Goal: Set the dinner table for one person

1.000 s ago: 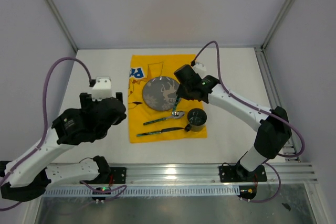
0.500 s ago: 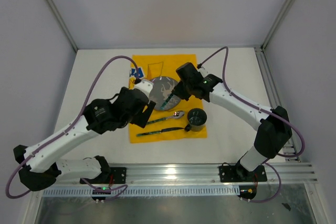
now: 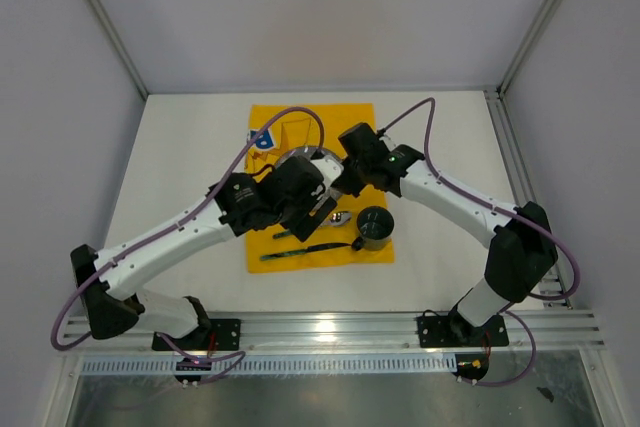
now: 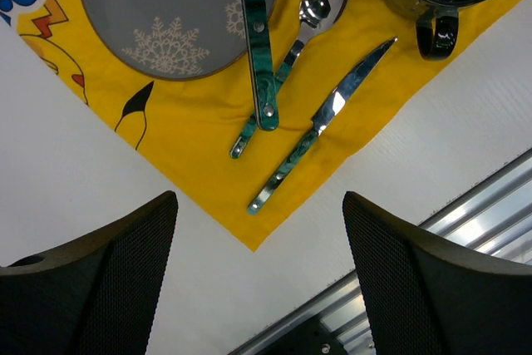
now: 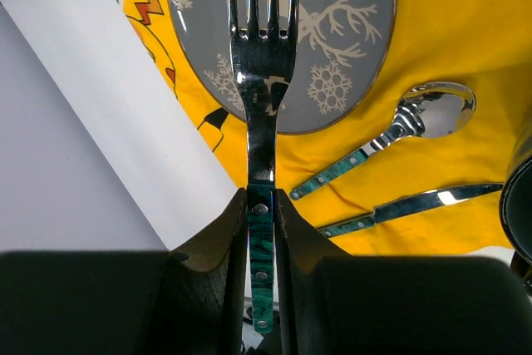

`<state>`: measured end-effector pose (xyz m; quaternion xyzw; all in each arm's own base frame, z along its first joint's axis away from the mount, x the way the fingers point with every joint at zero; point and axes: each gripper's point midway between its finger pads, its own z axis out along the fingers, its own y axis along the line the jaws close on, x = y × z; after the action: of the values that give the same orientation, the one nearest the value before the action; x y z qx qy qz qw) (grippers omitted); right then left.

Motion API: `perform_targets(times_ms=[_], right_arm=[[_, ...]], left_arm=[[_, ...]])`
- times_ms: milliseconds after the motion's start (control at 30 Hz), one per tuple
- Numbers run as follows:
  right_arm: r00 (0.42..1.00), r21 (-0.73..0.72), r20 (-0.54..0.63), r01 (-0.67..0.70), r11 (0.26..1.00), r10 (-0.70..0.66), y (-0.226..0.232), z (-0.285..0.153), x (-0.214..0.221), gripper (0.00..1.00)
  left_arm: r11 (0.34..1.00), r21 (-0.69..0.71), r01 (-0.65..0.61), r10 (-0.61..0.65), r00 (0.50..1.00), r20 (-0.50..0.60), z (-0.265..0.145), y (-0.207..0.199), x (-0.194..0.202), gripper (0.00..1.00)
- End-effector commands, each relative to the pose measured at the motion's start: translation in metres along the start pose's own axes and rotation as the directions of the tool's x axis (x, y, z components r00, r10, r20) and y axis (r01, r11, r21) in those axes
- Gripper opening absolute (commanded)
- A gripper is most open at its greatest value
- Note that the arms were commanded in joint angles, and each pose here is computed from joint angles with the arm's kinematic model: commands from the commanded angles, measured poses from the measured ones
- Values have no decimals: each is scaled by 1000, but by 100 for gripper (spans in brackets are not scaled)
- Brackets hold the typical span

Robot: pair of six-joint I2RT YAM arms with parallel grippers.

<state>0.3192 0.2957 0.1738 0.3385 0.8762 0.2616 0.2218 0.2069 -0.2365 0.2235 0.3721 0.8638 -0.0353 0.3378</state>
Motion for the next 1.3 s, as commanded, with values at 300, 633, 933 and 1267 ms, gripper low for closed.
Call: perform_targets(times_ms=[300,633,933,1267], right_arm=[[997,-83,-56,-60,995,55,8,-21,8,3],[981,19,-195,-14,1000,17,22,-35,27,3],[981,57,-189,-27,998,37,11,-19,29,3],[979,116,-197,-27,993,50,-7,7,36,3]], left_arm=[[982,-184,-33,48,996,77,38,21,-27,79],[933,-350,-79,104,993,52,45,47,-19,75],[941,-333,-66,86,995,46,47,44,-19,73],[961,-277,-28,60,992,108,19,42,-34,74]])
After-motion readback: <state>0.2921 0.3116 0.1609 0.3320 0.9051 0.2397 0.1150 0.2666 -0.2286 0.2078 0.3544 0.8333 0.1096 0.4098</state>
